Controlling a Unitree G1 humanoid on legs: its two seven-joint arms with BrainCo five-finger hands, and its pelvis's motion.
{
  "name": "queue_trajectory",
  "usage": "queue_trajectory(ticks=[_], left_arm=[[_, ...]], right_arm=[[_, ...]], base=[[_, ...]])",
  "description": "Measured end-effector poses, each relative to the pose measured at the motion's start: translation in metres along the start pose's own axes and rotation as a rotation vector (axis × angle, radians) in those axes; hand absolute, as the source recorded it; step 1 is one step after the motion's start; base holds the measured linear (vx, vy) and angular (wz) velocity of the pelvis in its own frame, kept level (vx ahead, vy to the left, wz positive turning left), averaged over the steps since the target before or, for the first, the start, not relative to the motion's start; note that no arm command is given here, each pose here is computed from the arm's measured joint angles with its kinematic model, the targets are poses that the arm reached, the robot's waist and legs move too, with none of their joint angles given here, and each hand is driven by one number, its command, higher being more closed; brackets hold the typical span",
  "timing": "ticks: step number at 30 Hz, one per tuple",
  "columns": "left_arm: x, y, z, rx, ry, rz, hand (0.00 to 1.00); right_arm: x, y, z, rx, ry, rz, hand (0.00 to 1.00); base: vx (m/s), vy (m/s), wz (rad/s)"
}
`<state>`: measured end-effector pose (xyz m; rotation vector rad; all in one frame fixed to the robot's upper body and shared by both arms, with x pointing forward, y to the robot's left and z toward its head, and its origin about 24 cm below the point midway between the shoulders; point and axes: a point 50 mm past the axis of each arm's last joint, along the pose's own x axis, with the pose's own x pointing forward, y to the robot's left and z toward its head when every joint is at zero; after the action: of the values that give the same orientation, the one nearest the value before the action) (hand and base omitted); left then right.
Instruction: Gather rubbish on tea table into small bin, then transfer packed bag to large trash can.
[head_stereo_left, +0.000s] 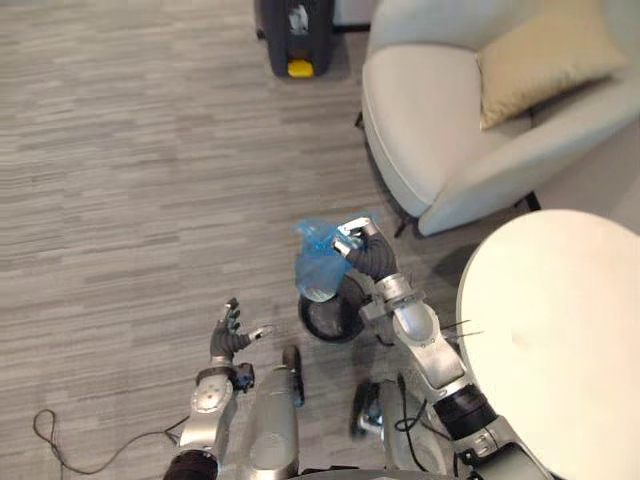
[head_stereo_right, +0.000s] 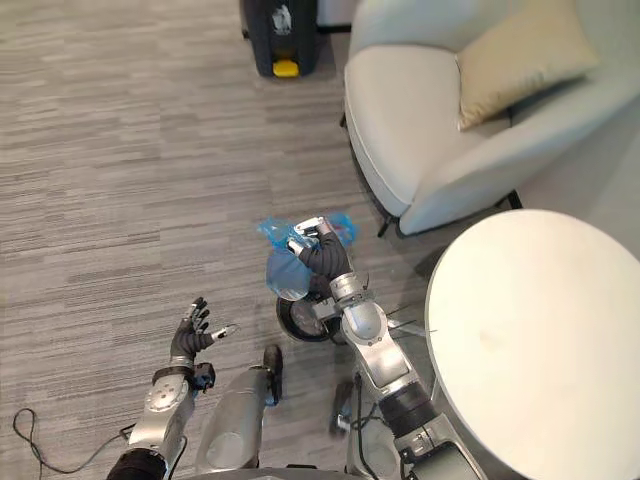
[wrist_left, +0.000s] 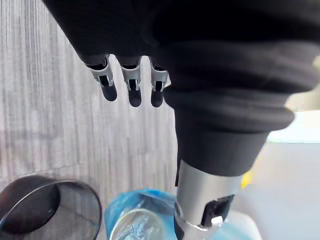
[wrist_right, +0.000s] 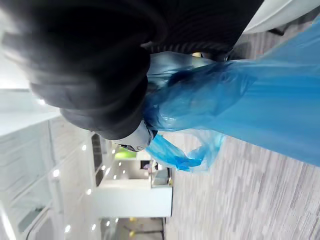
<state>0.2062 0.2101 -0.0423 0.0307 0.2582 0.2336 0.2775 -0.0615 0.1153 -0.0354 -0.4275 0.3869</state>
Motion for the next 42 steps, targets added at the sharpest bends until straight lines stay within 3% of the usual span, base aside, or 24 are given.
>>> queue_trajectory(ticks=[6,9,14,17,21,29,42], left_arm=[[-0.025,-0.036,0.005,-0.105,-0.043,-0.092,0.00],[-0.024,-0.044,0.028,-0.110,-0.141,-0.160,0.00],[-0.021,-0.037,0.063,-0.065,-0.318,-0.201,0.00],[-0.012,-0.052,0.086,-0.047,-0.411,-0.271,0.00],[-0.003,-0.079,0.111,0.042,-0.516,-0.379,0.00],[0.007,-0.121,0.099,0.190,-0.466,-0.543,0.00],[0.013,-0.128,0.071,0.292,-0.367,-0.557,0.00]], right_arm=[[-0.001,-0.032,0.004,-0.080,-0.012,-0.049,1.00],[0.001,-0.054,0.006,-0.113,-0.011,-0.101,1.00],[0.006,-0.062,0.016,-0.147,-0.039,-0.071,1.00],[0.006,-0.064,0.019,-0.152,-0.050,-0.044,1.00],[0.009,-0.050,0.032,-0.098,-0.112,0.007,1.00],[0.014,0.011,0.054,0.022,-0.215,0.296,1.00],[0.014,0.052,0.068,0.186,-0.227,0.511,1.00]], base=[[-0.32,-0.160,0.38],[-0.37,-0.093,0.76],[-0.23,-0.021,0.40],[-0.12,0.078,0.35],[-0.10,0.131,-0.15],[-0.04,0.107,-0.30],[-0.03,-0.002,-0.07]])
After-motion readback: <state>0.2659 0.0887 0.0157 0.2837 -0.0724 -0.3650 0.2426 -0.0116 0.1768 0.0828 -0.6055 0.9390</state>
